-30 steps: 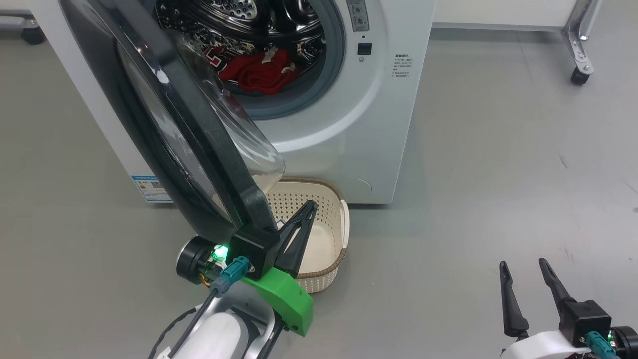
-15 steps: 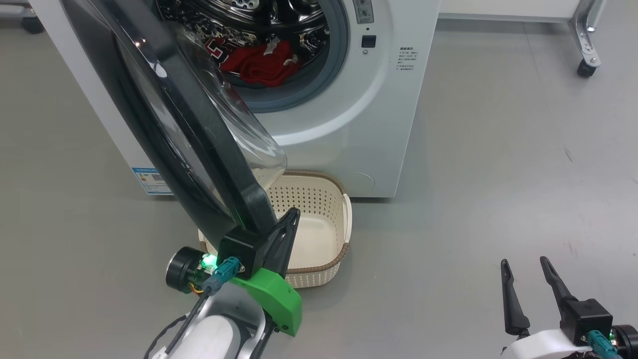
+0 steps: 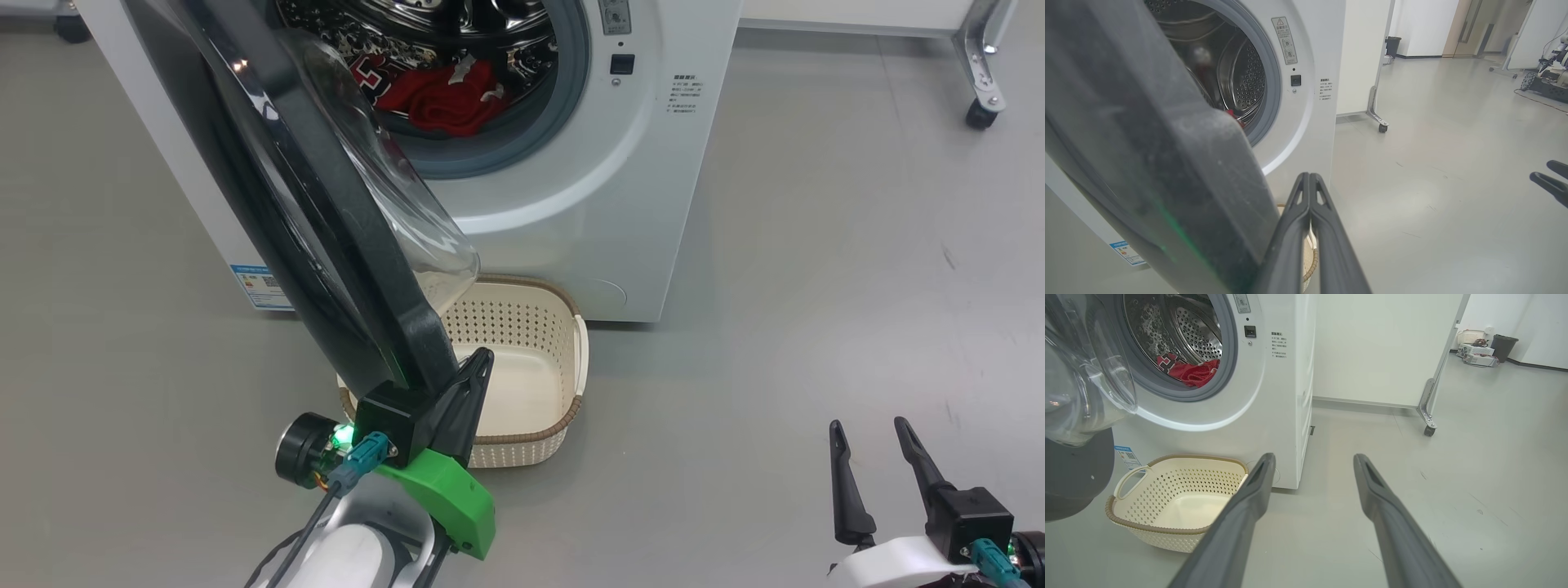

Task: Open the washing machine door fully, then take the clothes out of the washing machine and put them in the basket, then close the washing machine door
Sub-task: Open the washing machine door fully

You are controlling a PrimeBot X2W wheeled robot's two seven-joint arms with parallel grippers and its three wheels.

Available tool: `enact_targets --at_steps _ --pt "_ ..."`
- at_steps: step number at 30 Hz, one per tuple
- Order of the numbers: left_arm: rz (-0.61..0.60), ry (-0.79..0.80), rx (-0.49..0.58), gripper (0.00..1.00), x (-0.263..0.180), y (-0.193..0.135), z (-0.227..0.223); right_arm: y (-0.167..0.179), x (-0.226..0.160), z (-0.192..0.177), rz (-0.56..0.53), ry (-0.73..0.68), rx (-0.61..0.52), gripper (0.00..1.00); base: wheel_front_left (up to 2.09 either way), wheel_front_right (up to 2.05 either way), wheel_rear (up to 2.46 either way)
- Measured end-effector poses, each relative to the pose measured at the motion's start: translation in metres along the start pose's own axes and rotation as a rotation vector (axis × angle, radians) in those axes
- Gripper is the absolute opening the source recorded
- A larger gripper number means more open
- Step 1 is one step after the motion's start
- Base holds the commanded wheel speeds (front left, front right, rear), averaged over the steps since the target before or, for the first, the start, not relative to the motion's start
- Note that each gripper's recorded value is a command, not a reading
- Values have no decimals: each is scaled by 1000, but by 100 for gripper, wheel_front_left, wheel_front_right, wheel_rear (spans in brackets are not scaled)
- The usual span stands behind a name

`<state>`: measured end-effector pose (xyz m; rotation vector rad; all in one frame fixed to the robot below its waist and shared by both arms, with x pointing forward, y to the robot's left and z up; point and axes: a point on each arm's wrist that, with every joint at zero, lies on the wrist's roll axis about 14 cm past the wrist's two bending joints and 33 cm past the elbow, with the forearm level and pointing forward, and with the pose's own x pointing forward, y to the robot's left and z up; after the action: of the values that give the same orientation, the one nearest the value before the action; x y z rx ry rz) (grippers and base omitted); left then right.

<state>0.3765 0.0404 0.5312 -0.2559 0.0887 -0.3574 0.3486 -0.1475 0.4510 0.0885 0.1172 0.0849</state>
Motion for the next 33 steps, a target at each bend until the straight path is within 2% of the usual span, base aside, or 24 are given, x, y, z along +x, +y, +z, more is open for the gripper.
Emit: enact_targets --at_steps 13,33 --pt "58 -20 -10 0 -11 14 0 9 10 1 32 -1 -3 100 0 0 0" --pt "195 -95 -17 0 -40 49 12 43 27 3 144 -5 -22 100 0 0 0"
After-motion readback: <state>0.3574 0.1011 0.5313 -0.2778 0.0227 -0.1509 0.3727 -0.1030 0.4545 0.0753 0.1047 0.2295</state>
